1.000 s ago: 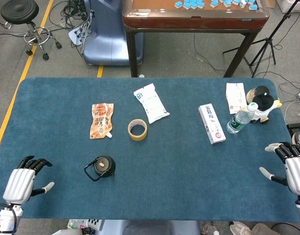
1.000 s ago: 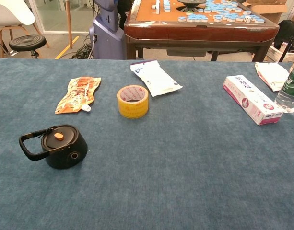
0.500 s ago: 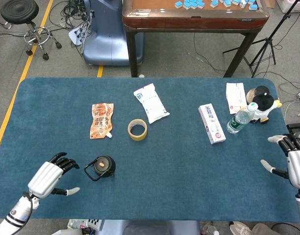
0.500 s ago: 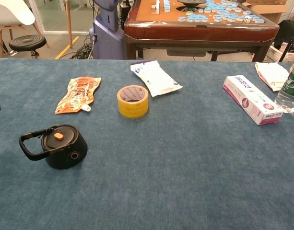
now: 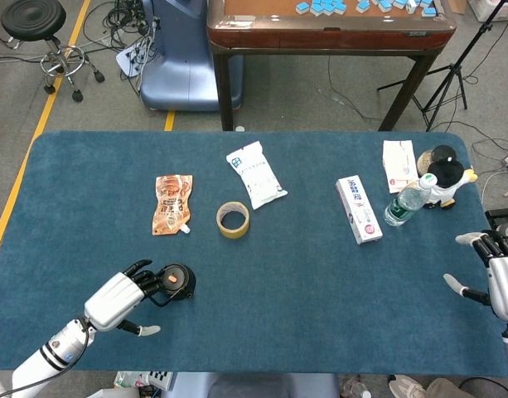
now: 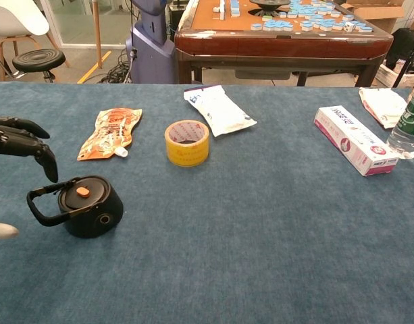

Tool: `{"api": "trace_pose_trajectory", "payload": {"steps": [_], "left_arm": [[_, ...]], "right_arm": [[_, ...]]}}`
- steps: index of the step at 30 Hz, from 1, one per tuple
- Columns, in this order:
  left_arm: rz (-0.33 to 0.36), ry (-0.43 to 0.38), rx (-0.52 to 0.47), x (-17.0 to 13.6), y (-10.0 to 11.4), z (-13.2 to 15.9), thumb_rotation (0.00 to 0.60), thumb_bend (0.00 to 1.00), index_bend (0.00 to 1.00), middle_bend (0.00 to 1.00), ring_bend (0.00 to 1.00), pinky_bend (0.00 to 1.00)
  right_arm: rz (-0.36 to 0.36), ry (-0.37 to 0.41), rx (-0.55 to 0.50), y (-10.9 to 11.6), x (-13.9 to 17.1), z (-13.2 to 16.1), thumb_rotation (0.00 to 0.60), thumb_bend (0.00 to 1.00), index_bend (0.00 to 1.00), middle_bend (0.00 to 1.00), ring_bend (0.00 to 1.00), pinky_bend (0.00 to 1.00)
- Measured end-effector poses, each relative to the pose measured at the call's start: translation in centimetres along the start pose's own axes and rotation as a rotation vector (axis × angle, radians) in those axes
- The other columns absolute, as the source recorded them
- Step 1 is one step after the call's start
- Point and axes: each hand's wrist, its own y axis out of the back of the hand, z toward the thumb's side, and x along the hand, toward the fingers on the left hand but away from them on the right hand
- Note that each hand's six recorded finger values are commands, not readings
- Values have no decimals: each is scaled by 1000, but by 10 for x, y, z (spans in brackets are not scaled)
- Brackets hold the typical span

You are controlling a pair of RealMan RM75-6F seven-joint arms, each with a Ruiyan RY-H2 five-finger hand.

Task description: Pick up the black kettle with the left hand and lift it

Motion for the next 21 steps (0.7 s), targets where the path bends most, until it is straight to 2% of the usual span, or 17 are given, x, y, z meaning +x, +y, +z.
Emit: {"api": "trace_pose_trajectory", "payload": {"steps": [7, 13, 21], "left_arm": [[-40, -38, 30, 8, -9, 7, 352, 117, 373, 359, 294, 44], [-83, -31, 51, 11, -16, 5, 349, 117, 380, 361, 294, 32], [-98, -24, 71, 12, -20, -1, 351, 117, 395, 366, 294, 31]], "right_arm": [[8, -10, 1, 0, 3, -3, 600, 71, 338, 344, 213, 224], [18, -17, 1, -2, 5, -4, 600, 72, 338, 344, 209, 196], [18, -17, 0, -1, 5, -3, 600, 71, 338, 344, 208, 194]]}}
